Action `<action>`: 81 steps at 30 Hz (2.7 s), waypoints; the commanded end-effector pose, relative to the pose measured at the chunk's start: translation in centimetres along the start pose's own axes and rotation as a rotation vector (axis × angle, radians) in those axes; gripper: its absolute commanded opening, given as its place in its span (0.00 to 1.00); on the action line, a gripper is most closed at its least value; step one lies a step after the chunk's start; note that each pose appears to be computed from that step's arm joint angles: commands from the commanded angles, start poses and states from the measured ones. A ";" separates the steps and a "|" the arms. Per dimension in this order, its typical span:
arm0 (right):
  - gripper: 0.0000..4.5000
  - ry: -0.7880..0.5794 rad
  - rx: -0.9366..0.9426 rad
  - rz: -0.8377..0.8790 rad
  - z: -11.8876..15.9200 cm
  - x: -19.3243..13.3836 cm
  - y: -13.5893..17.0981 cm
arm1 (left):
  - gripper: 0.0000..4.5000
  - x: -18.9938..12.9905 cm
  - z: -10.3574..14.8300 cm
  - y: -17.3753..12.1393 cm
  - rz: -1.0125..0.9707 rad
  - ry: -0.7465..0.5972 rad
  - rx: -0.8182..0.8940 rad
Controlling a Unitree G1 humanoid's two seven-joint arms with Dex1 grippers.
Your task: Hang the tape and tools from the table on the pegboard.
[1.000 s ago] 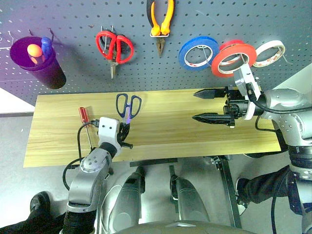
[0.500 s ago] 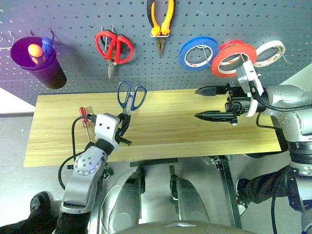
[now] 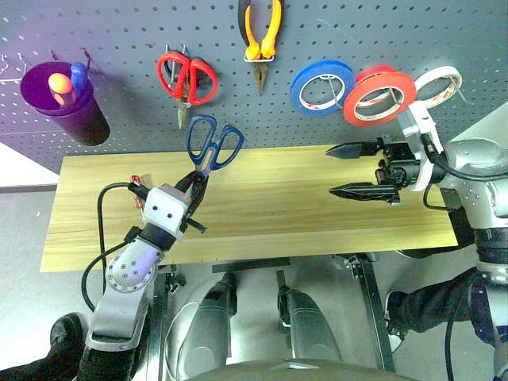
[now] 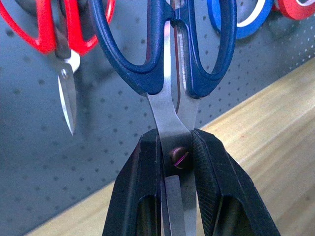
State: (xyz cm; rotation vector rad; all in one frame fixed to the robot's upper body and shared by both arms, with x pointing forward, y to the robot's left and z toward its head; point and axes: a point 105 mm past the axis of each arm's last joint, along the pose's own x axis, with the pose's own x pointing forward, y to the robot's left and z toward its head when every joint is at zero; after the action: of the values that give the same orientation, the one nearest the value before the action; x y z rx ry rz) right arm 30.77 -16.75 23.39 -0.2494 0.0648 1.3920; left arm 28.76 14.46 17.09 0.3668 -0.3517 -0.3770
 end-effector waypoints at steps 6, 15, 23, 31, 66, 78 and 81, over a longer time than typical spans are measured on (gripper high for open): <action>1.00 -0.113 -0.034 -0.009 2.8 -1.4 -0.2 | 0.14 0.1 3.7 0.7 0.049 -0.128 0.078; 1.00 -0.203 0.027 0.011 3.0 -1.3 0.1 | 0.14 0.4 4.7 1.5 0.071 -0.157 0.083; 1.00 -0.142 -0.097 -0.139 1.7 -0.4 -1.4 | 0.14 0.0 4.4 2.2 0.093 -0.138 0.100; 0.92 -0.146 0.007 -0.024 1.3 -0.7 -0.2 | 0.14 -0.4 4.7 2.5 0.104 -0.133 0.105; 0.88 -0.265 0.072 0.043 3.6 -1.1 1.0 | 0.14 0.7 4.2 5.0 0.072 -0.133 0.024; 0.88 -0.238 0.075 0.019 3.2 -1.0 0.9 | 0.14 1.4 3.5 5.1 0.030 -0.133 -0.063; 0.88 -0.259 0.087 0.038 3.6 -1.0 1.1 | 0.14 1.5 3.0 5.1 0.030 -0.121 -0.081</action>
State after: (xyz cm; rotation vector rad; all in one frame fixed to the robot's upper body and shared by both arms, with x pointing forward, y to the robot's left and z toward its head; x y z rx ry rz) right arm 29.98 -16.59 25.36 0.0353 -0.0320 1.4278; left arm 30.70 17.55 21.23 0.2695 -0.4168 -0.3747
